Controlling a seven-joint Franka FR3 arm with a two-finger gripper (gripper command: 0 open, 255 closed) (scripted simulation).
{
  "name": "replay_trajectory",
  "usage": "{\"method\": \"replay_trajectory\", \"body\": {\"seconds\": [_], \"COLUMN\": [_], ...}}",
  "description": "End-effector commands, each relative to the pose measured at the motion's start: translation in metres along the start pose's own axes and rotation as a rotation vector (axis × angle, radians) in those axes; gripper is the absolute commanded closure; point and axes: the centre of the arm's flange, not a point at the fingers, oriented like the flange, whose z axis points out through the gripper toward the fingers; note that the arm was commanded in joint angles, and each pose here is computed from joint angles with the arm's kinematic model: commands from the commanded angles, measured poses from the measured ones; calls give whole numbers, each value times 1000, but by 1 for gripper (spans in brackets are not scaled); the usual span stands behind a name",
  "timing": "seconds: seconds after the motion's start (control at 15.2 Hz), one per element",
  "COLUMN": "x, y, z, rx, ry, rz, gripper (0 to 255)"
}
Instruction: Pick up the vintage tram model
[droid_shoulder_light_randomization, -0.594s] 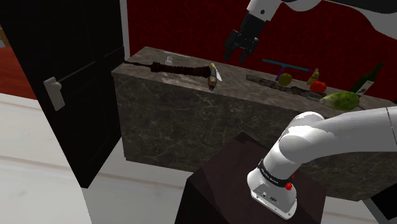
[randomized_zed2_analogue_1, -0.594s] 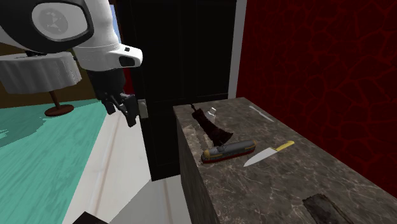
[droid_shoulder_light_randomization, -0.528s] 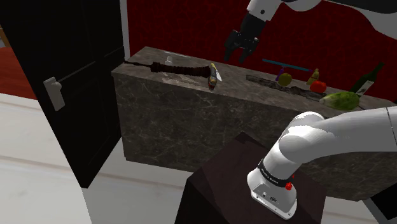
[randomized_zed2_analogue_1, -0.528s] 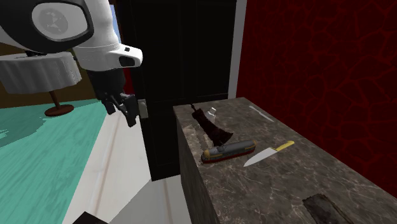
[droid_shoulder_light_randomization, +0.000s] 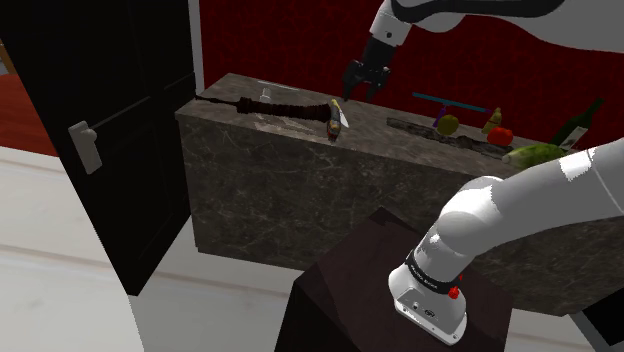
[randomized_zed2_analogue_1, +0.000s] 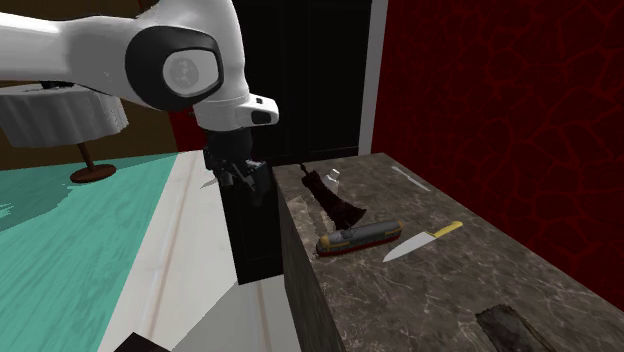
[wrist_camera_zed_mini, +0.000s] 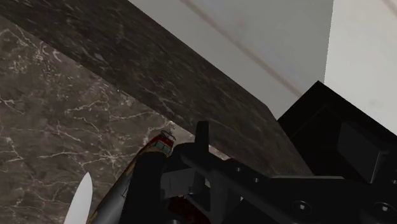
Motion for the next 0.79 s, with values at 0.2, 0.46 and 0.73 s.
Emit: {"method": "replay_trajectory", "body": {"seconds": [0.2, 0.46, 0.73], "x": [45, 82, 119], "y": [32, 59, 87], "z": [30, 54, 78], "rx": [-29, -52, -75], "ry": [-12, -22, -32], "rz": [7, 13, 19], "gripper": [0, 0, 0]}}
